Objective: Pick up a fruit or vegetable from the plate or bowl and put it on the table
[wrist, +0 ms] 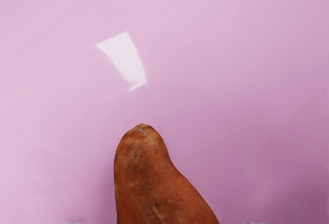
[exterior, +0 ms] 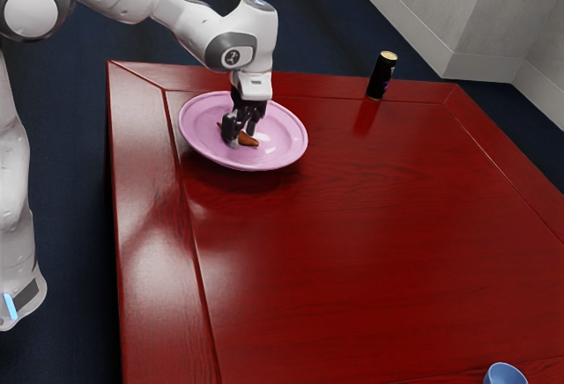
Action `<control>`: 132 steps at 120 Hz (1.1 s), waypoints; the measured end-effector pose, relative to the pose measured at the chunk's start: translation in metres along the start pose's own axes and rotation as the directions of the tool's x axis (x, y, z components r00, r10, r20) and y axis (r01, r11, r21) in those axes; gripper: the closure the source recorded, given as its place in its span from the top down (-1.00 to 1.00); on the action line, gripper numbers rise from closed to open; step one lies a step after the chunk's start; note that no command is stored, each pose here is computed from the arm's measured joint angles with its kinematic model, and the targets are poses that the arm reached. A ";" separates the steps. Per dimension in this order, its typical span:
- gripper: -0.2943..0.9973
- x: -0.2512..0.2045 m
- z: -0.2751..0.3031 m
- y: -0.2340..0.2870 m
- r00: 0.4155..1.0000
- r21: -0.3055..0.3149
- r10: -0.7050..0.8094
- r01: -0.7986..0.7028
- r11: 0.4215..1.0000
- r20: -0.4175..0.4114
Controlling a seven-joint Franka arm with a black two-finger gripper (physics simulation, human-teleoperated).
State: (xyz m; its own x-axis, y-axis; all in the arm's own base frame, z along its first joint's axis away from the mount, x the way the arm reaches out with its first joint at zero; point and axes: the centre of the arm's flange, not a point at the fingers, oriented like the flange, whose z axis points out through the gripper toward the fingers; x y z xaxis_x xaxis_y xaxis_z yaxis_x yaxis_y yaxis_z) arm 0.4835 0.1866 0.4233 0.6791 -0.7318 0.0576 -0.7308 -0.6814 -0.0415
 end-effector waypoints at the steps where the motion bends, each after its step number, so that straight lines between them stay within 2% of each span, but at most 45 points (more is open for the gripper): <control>1: 0.05 0.000 0.000 0.000 1.000 0.000 0.000 0.000 1.000 0.000; 15: -0.16 0.000 -0.001 0.000 1.000 -0.001 0.000 0.000 1.000 -0.001; 29: -0.27 0.000 -0.001 0.000 1.000 -0.001 0.000 0.000 1.000 -0.001; 62: -0.36 0.002 -0.008 -0.001 1.000 0.004 0.002 -0.001 1.000 -0.005; 96: -0.36 0.013 -0.032 -0.002 1.000 0.001 0.006 -0.006 1.000 -0.003; 114: -0.35 0.055 -0.061 0.012 0.997 0.020 0.078 -0.078 0.997 0.007; 132: -0.34 0.131 -0.089 0.056 0.977 0.041 0.212 -0.212 0.976 0.024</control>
State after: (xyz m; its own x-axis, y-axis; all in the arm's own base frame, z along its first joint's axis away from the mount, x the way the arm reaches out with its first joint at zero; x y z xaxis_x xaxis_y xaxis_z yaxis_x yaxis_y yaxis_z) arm 0.5250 0.0538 0.5177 0.5105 -0.8596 0.0234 -0.8548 -0.5103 -0.0941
